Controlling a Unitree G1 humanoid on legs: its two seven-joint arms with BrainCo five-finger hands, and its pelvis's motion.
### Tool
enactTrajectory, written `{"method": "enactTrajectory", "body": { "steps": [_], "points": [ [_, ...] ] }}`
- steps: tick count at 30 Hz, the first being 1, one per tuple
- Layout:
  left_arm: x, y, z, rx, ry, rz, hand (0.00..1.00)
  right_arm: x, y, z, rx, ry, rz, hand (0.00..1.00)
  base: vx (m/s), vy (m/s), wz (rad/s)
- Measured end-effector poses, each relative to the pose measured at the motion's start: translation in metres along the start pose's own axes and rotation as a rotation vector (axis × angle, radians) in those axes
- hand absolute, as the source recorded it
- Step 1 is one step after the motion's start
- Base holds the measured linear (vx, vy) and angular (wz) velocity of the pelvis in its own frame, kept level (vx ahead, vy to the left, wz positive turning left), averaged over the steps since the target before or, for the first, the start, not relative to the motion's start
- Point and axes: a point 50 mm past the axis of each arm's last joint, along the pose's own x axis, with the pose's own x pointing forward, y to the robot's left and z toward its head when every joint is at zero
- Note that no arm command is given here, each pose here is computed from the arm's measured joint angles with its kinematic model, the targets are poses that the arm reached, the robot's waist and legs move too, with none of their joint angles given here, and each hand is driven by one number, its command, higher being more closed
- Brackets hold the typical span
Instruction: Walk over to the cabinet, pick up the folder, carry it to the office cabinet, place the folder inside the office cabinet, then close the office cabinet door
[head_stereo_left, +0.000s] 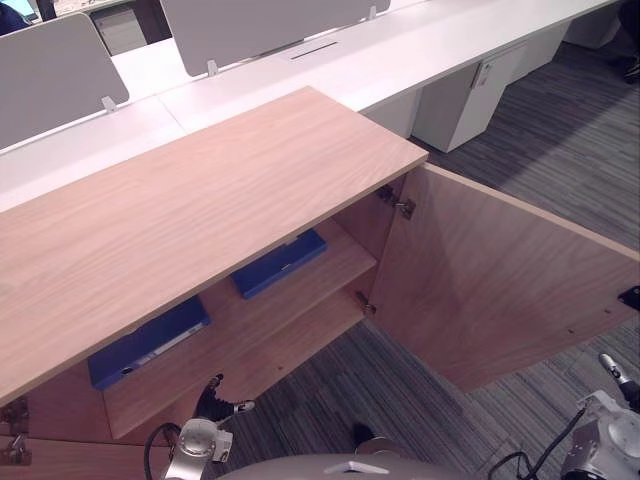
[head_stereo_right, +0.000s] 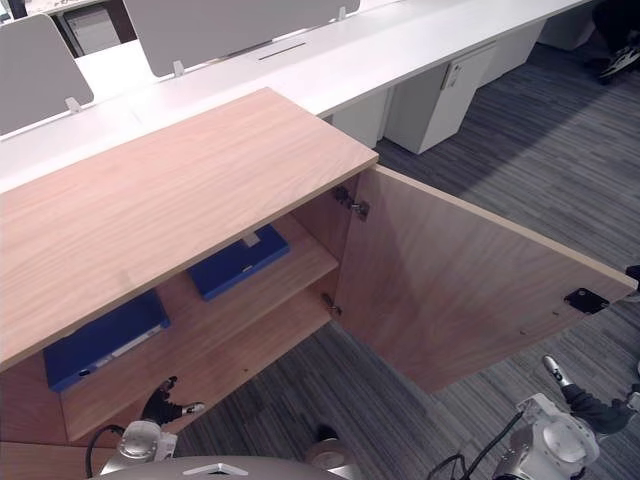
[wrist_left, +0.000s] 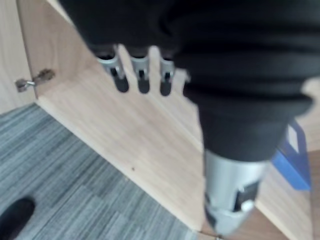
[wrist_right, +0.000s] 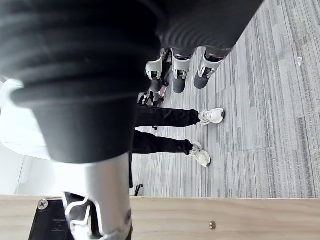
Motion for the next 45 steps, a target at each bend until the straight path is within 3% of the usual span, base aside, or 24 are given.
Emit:
{"method": "enactTrajectory", "body": {
  "steps": [8,22,37,45],
  "points": [
    [-0.001,-0.004,0.000,0.016,-0.008,-0.026,0.00,0.020,0.005,0.014,0.031,0.000,0.042,0.00,-0.01,-0.043,0.09],
    [0.001,-0.008,0.006,0.039,-0.039,-0.051,0.00,0.040,0.039,0.047,-0.155,-0.077,0.259,0.00,-0.04,-0.044,0.04],
    [0.003,-0.004,0.017,0.064,-0.092,-0.064,0.00,0.033,0.057,0.047,-0.359,-0.128,0.391,0.00,-0.04,-0.050,-0.01],
    [0.003,-0.002,0.015,0.095,-0.089,-0.059,0.00,-0.001,0.059,0.026,-0.341,-0.152,0.463,0.00,-0.08,-0.059,-0.03]
  ]
}}
